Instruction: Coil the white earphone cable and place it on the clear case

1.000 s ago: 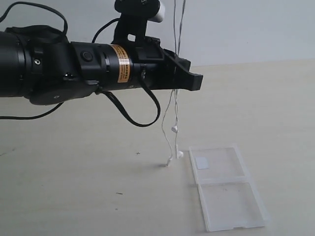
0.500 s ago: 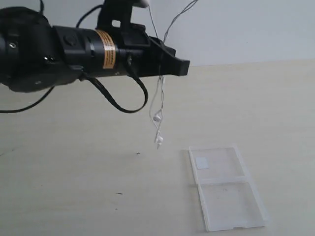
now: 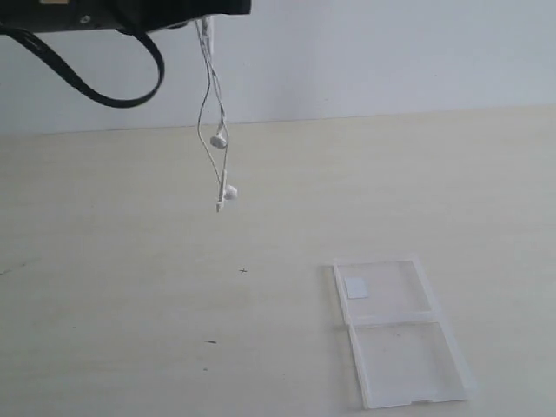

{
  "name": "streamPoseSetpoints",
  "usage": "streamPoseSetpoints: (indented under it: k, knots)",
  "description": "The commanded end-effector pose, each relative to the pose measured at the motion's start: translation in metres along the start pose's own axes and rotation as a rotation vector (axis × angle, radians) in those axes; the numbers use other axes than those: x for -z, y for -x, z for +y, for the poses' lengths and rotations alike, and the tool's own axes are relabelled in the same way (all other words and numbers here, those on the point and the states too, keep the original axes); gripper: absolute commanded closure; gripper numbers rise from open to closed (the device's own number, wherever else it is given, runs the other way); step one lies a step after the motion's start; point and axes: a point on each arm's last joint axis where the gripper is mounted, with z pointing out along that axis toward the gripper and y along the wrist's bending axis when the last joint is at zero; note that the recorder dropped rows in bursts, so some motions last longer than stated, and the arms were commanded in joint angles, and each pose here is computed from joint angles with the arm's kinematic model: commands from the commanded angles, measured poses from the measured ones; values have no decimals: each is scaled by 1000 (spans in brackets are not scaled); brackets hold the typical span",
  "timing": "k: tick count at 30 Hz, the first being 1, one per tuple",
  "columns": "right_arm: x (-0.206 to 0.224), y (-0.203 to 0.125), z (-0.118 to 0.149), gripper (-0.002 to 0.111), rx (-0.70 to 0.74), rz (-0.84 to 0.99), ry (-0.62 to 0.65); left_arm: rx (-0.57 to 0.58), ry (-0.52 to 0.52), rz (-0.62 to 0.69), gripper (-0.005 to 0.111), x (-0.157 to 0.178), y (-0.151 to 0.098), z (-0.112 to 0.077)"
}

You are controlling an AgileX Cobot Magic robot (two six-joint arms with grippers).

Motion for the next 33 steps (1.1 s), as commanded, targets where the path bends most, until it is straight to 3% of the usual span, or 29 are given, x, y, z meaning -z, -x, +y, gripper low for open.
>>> streamPoseSetpoints:
  k: [1, 6, 14, 23, 33]
  knots:
    - [-7, -41, 2, 108, -11, 128, -20, -9, 76, 26, 107, 17, 7, 8]
    - [-28, -80, 10, 108, -46, 94, 9, -14, 43, 63, 107, 19, 4, 1]
    - [-79, -136, 34, 108, -143, 87, 195, -60, 38, 106, 107, 20, 0, -5]
    - [-86, -140, 46, 108, -166, 16, 314, -158, 72, 139, 107, 20, -2, 1]
    - [-85, -133, 48, 108, -191, -57, 346, -251, 158, 136, 107, 20, 0, 24]
